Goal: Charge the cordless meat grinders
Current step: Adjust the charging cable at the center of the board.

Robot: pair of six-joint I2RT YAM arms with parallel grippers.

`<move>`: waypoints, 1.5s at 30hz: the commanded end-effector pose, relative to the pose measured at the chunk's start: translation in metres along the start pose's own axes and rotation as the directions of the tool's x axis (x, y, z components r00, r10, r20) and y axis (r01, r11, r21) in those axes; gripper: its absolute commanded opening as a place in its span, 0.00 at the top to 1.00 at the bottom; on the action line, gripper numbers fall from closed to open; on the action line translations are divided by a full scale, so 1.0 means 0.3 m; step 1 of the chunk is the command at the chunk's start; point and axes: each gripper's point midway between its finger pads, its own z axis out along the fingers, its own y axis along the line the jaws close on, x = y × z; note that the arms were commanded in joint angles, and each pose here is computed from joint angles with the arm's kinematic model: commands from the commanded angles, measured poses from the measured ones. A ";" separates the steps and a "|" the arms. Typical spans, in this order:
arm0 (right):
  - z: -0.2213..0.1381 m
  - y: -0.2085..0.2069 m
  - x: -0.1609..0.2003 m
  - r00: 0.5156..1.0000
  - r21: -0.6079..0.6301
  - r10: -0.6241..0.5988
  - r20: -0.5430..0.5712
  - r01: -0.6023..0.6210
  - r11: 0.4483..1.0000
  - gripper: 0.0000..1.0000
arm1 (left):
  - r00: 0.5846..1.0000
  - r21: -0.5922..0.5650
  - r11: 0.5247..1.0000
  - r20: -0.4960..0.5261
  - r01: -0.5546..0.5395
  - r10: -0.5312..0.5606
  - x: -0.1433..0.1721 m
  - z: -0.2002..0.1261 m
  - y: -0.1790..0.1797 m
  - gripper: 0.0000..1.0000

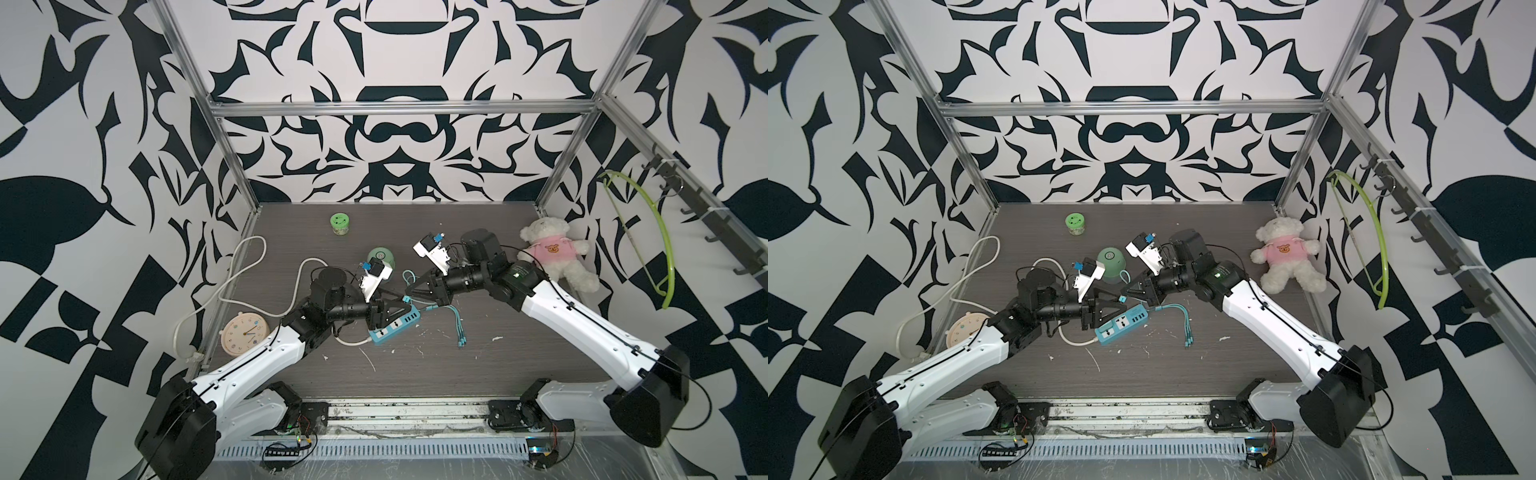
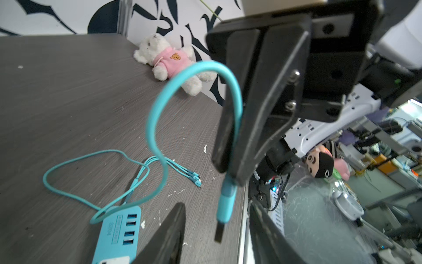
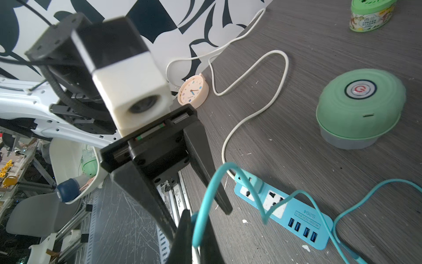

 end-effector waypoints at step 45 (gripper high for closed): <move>-0.025 -0.255 -0.007 0.467 0.333 0.744 0.478 -0.880 0.339 0.92 | 0.800 -0.531 0.606 -0.299 -0.592 0.520 -0.051 0.125 0.180 1.00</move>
